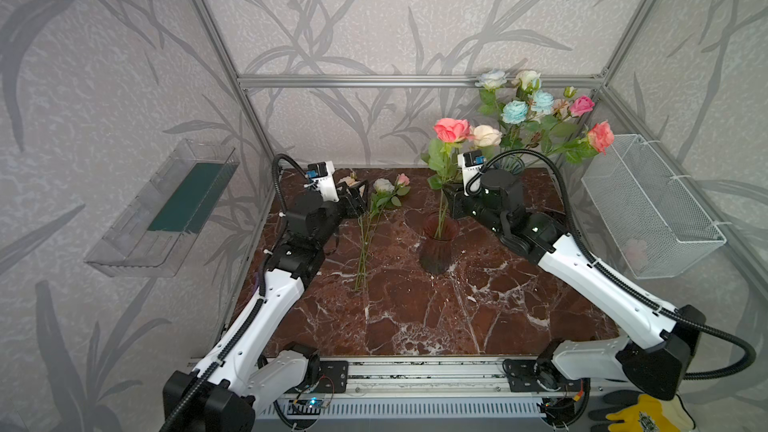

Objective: Arrange the flowers into the vase
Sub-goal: 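Lower the pink rose into the red vase and open the right gripper, then lower the left gripper onto the loose stems while right draws back, then close the left gripper on a white rose stem, then lift the white rose upright with left while right reaches toward its stem, then grasp the white rose stem with the right gripper from the left gripper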

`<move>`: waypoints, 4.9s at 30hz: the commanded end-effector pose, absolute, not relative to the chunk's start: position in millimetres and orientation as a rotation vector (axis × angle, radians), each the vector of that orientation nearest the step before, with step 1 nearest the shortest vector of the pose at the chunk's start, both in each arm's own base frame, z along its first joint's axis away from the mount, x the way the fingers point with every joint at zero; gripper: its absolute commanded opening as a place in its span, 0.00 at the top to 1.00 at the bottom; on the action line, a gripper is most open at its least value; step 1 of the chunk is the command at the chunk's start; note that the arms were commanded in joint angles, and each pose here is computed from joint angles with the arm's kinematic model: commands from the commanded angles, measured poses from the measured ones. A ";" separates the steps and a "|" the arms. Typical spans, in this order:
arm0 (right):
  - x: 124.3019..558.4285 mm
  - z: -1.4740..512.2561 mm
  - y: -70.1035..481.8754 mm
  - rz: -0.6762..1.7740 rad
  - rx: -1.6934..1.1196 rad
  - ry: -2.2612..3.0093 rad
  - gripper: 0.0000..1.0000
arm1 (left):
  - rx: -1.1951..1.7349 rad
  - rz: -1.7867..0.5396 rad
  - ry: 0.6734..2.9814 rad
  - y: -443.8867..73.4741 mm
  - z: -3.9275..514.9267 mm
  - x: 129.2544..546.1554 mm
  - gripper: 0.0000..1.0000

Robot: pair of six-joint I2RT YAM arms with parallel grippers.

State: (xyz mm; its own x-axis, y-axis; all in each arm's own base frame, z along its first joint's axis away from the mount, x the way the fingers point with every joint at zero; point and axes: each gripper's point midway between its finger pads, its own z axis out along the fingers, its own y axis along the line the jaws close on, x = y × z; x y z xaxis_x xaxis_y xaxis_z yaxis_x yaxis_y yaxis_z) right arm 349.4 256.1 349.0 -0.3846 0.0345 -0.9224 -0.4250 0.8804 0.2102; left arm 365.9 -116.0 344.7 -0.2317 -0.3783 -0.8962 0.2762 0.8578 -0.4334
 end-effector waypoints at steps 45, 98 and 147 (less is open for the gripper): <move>220.1 274.6 166.2 0.588 -0.090 1.957 0.65 | 0.115 0.124 2.859 -114.9 50.9 431.9 0.70; 211.9 292.5 158.4 0.630 -0.060 1.954 0.65 | 0.040 -0.216 2.496 -143.0 191.3 426.8 1.00; 269.3 403.0 308.9 1.013 -0.284 1.743 0.84 | 0.759 -1.133 1.672 -291.5 376.1 252.0 1.00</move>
